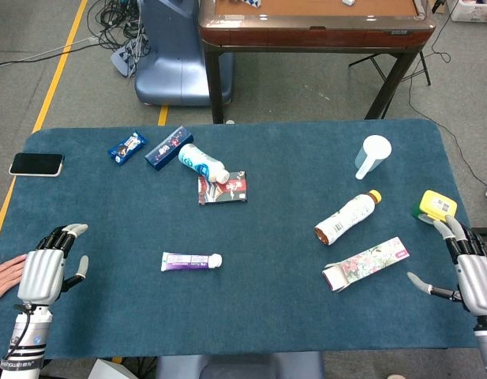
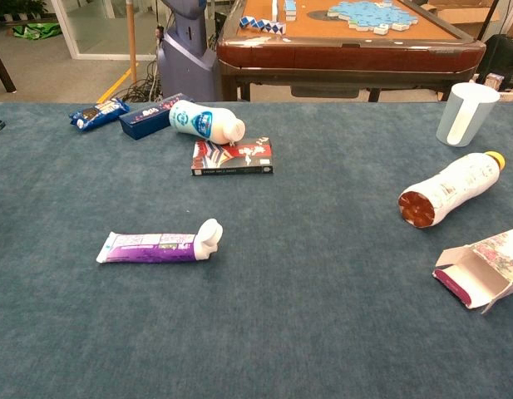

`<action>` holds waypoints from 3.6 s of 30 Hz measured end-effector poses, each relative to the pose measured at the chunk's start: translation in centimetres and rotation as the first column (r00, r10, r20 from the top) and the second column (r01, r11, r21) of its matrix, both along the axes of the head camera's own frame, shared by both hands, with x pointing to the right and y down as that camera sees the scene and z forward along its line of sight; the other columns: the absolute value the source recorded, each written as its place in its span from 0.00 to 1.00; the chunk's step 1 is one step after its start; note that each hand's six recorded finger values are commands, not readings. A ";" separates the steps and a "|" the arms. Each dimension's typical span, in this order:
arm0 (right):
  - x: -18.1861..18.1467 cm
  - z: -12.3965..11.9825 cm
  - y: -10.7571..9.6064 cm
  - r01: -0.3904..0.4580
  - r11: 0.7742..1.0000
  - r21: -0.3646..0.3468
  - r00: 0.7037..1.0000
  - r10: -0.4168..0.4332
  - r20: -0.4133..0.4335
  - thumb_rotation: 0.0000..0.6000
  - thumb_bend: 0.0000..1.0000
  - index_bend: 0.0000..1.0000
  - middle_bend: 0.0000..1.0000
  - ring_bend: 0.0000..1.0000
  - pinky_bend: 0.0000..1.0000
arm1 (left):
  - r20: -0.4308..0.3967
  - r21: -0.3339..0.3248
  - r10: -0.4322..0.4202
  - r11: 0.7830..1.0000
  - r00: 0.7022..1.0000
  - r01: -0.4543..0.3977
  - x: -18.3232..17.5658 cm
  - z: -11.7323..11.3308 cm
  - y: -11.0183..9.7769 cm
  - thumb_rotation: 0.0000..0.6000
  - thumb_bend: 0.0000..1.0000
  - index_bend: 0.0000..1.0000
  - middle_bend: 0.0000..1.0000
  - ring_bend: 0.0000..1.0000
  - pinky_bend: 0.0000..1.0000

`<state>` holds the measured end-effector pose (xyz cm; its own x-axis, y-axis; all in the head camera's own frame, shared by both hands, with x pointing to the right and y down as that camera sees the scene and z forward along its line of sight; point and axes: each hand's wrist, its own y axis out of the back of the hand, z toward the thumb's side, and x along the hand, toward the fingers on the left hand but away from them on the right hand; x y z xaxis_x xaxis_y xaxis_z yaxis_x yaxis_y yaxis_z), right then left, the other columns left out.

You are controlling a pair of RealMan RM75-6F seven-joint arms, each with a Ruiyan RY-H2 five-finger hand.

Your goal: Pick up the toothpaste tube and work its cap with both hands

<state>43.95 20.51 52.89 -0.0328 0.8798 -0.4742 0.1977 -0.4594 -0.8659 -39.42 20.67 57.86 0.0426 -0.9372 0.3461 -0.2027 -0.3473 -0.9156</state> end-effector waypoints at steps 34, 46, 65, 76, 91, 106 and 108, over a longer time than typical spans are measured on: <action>-1.0 -4.7 -5.5 0.065 0.991 0.118 0.996 -0.057 -0.068 0.60 0.11 0.02 0.01 0.00 0.00 | -0.155 -0.221 0.341 0.902 0.927 -0.369 11.8 7.7 0.2 1.00 0.24 0.18 0.22 0.17 0.24; 0.1 -4.7 -4.4 0.034 0.994 0.104 0.997 -0.026 -0.068 0.60 0.11 0.02 0.01 0.00 0.00 | -0.128 -0.222 0.368 0.894 0.921 -0.389 15.2 11.3 0.3 0.99 0.21 0.24 0.26 0.20 0.21; 1.2 -4.9 -3.3 0.006 0.995 0.099 0.998 0.000 -0.066 0.61 0.11 0.02 0.01 0.00 0.00 | -0.058 -0.243 0.408 0.879 0.911 -0.410 16.8 14.4 -0.3 1.00 0.21 0.25 0.27 0.20 0.21; 1.5 -4.9 -3.0 -0.002 0.995 0.099 0.998 0.009 -0.067 0.60 0.11 0.02 0.01 0.00 0.00 | -0.021 -0.221 0.402 0.891 0.915 -0.397 16.4 14.9 -2.4 1.00 0.21 0.27 0.28 0.20 0.21; 1.9 -4.8 -2.7 -0.015 0.996 0.092 0.999 0.019 -0.050 0.60 0.11 0.02 0.01 0.00 0.00 | -0.023 -0.259 0.455 0.857 0.890 -0.445 17.1 15.0 -2.0 1.00 0.26 0.31 0.28 0.19 0.22; 2.3 -4.9 -2.4 -0.026 0.996 0.088 0.999 0.029 -0.032 0.61 0.11 0.02 0.01 0.00 0.00 | -0.021 -0.267 0.477 0.844 0.879 -0.464 17.9 15.0 -1.6 1.00 0.26 0.36 0.29 0.19 0.22; 2.3 -5.0 -2.3 -0.028 0.996 0.087 0.999 0.031 -0.029 0.60 0.11 0.02 0.01 0.00 0.00 | -0.022 -0.267 0.477 0.844 0.879 -0.465 18.0 15.0 -1.5 1.00 0.26 0.36 0.29 0.19 0.22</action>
